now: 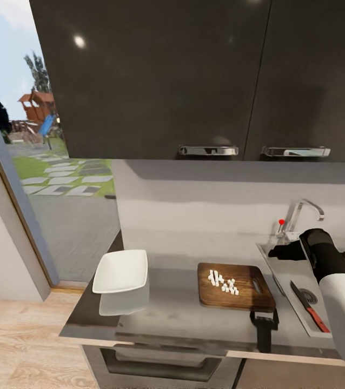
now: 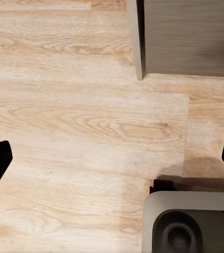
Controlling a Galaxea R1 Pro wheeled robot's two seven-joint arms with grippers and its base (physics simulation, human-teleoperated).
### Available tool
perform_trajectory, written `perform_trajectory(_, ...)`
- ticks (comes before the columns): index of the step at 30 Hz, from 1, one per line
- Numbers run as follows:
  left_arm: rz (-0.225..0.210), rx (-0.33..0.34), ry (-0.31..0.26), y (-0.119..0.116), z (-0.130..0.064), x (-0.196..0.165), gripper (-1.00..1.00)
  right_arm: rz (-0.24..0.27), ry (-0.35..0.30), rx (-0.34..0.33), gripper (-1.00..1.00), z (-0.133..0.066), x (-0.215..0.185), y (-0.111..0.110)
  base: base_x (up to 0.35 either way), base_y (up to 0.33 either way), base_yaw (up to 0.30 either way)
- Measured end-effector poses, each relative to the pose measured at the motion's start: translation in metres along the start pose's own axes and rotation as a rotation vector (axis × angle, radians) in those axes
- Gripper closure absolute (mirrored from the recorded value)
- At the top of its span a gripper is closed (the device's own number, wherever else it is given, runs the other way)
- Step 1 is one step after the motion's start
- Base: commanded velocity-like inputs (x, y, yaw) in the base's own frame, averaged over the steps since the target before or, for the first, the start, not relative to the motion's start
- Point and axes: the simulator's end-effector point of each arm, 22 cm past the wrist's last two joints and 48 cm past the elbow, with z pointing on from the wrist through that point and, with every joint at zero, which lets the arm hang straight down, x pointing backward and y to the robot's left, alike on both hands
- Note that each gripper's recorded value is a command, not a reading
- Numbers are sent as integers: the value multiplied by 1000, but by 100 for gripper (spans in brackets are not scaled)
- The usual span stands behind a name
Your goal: In the kitchen, take the Vidalia onion out of the sink, dice it on the chopping board with the paring knife, put the diced onion into the bowl on the countertop, then place both the paring knife and the chopping board into the sink.
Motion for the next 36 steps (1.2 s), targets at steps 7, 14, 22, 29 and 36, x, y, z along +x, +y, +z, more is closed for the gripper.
perform_trajectory(7, 1, 2, 11, -1, 0, 4, -100, -2, 14, 1, -100, 7, 5, 1, 0, 0, 0)
perform_trajectory(14, 3, 2, 22, -2, 0, 9, -100, -3, 24, 1, -100, 13, 8, 1, 0, 0, 0)
perform_trajectory(22, 6, 3, 34, -2, 0, 14, -100, -7, 37, 1, -100, 20, 13, 2, 0, 0, 0)
perform_trajectory(29, 8, 3, 44, -1, 0, 18, -100, -8, 49, 0, -100, 26, 18, 3, 0, 0, 0)
perform_trajectory(36, 10, 3, 56, -1, 0, 23, -100, -10, 61, -1, -100, 32, 22, 5, 0, 0, 0)
